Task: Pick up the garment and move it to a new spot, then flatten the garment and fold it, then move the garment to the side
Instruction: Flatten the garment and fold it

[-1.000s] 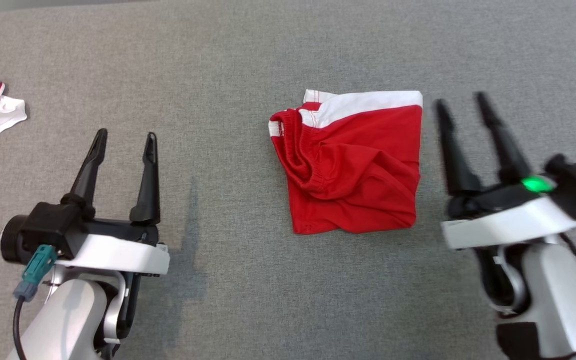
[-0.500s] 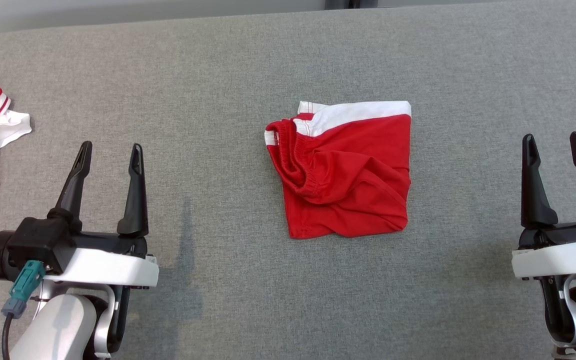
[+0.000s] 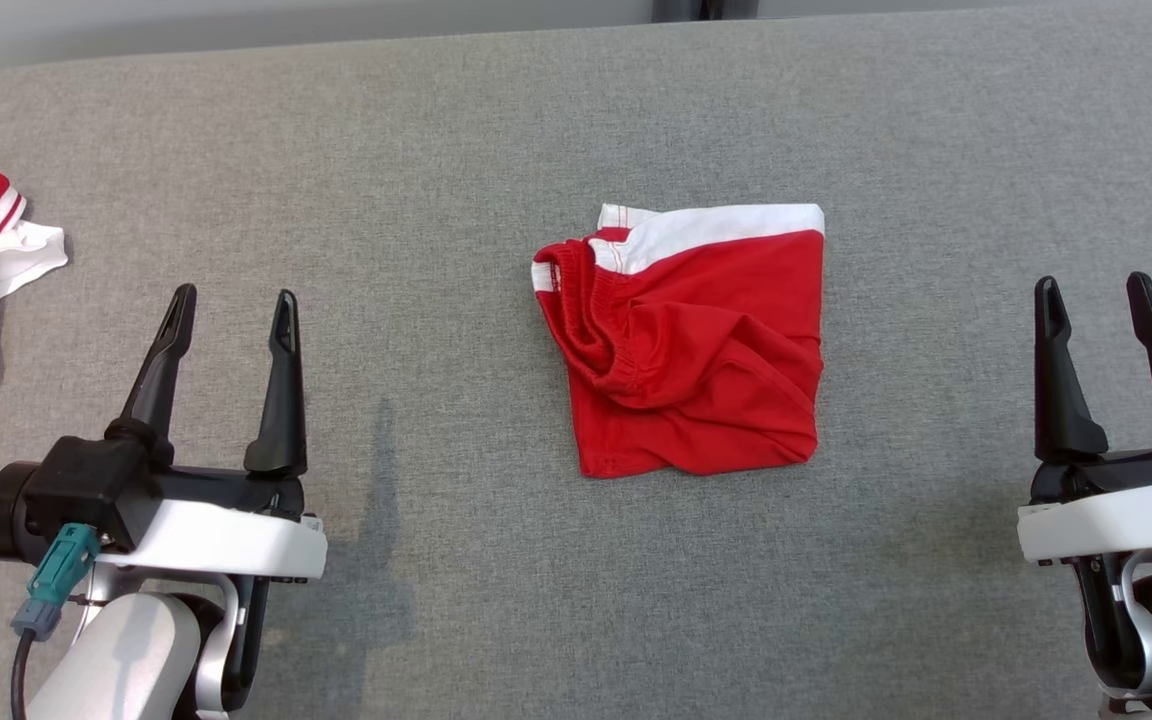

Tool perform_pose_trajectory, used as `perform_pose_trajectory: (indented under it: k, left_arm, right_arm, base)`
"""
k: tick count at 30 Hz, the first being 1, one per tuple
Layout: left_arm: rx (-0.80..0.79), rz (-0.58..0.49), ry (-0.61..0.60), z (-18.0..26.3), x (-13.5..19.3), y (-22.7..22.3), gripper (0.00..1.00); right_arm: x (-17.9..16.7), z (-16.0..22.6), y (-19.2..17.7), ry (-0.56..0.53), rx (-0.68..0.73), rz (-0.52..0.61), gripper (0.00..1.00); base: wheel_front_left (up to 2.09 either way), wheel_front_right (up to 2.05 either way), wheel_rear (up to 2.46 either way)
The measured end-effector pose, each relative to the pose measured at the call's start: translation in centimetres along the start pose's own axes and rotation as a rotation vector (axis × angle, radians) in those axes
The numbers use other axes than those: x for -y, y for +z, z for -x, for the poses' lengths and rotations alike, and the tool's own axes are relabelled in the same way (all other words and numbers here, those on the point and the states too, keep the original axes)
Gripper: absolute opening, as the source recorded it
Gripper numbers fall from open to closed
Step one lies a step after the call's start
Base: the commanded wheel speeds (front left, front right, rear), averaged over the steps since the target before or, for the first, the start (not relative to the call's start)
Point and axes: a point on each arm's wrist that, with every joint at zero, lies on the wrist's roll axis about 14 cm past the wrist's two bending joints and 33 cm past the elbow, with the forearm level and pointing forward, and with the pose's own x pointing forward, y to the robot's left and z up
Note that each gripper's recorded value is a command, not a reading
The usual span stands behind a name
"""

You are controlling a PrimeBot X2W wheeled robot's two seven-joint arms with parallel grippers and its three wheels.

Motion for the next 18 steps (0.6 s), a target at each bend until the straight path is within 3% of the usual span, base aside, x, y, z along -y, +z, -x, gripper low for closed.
perform_pose_trajectory:
  k: [1,2,6,10,11,18]
  left_arm:
    - [-0.001,0.000,0.000,0.0,0.0,0.0,1.00]
    - [-0.003,0.001,0.001,0.0,0.0,-0.1,1.00]
    - [-0.009,0.003,0.010,0.1,-0.3,-0.4,1.00]
    - [-0.018,0.006,0.024,0.1,-0.7,-0.8,1.00]
    - [-0.019,0.009,0.034,-0.1,-1.0,-1.0,1.00]
    - [-0.041,0.019,0.050,-0.1,-1.6,-2.1,1.00]
  right_arm:
    - [0.0,0.0,-0.1,0.001,-0.003,-0.002,0.18]
    - [-0.1,-0.1,-0.4,0.002,-0.016,-0.006,0.00]
    - [-1.2,-1.0,-1.3,0.037,-0.042,-0.018,0.00]
    - [-5.5,-3.1,-3.3,0.173,-0.085,-0.036,0.00]
    - [-8.5,-4.1,-4.9,0.271,-0.118,-0.030,0.00]
    - [-13.6,-5.4,-9.7,0.456,-0.231,0.006,0.00]
  base:
    - [0.00,0.00,0.00]
    - [0.00,0.00,0.00]
    - [0.00,0.00,0.00]
    - [0.00,0.00,0.00]
    - [0.00,0.00,0.00]
    - [0.00,0.00,0.00]
